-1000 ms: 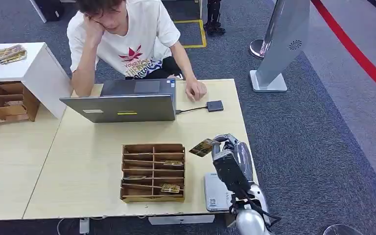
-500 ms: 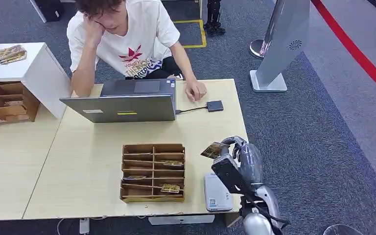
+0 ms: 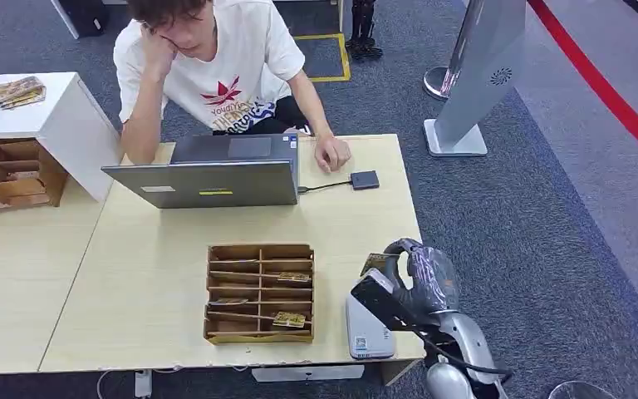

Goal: Pass the card to the sensor for recognition and then transmit it.

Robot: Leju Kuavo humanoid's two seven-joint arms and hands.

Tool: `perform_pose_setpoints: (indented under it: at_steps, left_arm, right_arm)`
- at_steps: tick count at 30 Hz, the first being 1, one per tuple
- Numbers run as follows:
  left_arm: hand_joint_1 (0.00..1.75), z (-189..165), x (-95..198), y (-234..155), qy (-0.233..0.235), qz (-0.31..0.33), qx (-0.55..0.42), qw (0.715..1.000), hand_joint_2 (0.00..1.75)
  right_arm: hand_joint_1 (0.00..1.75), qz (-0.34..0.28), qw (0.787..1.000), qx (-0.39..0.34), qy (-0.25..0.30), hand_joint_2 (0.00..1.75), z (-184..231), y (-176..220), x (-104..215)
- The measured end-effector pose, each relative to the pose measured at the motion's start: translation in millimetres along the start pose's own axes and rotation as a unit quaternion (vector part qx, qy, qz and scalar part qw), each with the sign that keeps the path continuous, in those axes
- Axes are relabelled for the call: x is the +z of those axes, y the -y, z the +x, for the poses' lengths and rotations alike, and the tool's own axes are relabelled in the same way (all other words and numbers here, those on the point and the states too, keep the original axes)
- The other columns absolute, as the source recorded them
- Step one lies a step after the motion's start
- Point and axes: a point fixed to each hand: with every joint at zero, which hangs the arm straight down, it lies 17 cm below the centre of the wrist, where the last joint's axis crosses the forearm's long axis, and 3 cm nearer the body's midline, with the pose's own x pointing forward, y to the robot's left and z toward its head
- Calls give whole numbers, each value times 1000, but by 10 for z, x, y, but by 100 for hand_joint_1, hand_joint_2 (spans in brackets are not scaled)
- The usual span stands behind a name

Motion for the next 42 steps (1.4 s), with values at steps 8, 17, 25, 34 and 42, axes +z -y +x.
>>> perform_pose_setpoints:
  at_steps: [8, 17, 25, 34, 42]
  left_arm:
    - [0, 6, -5, -17, 4, 0, 9, 1000, 0]
    - [0, 1, -11, -40, 6, 1, 7, 1000, 0]
    - [0, 4, -16, -62, 10, 2, 9, 1000, 0]
    - [0, -26, -25, -91, 6, 2, 21, 1000, 0]
    - [0, -50, -30, -106, 2, 1, 37, 999, 0]
  right_arm:
    - [175, 106, 993, -41, -12, 175, -242, -252, 118]
    - [175, 175, 979, -103, -15, 175, -394, -289, 156]
    - [175, 209, 963, -166, -36, 175, -648, -241, 71]
    - [175, 246, 958, -134, -57, 175, -850, -329, -94]
    - [175, 284, 951, -102, -63, 175, -945, -470, -138]
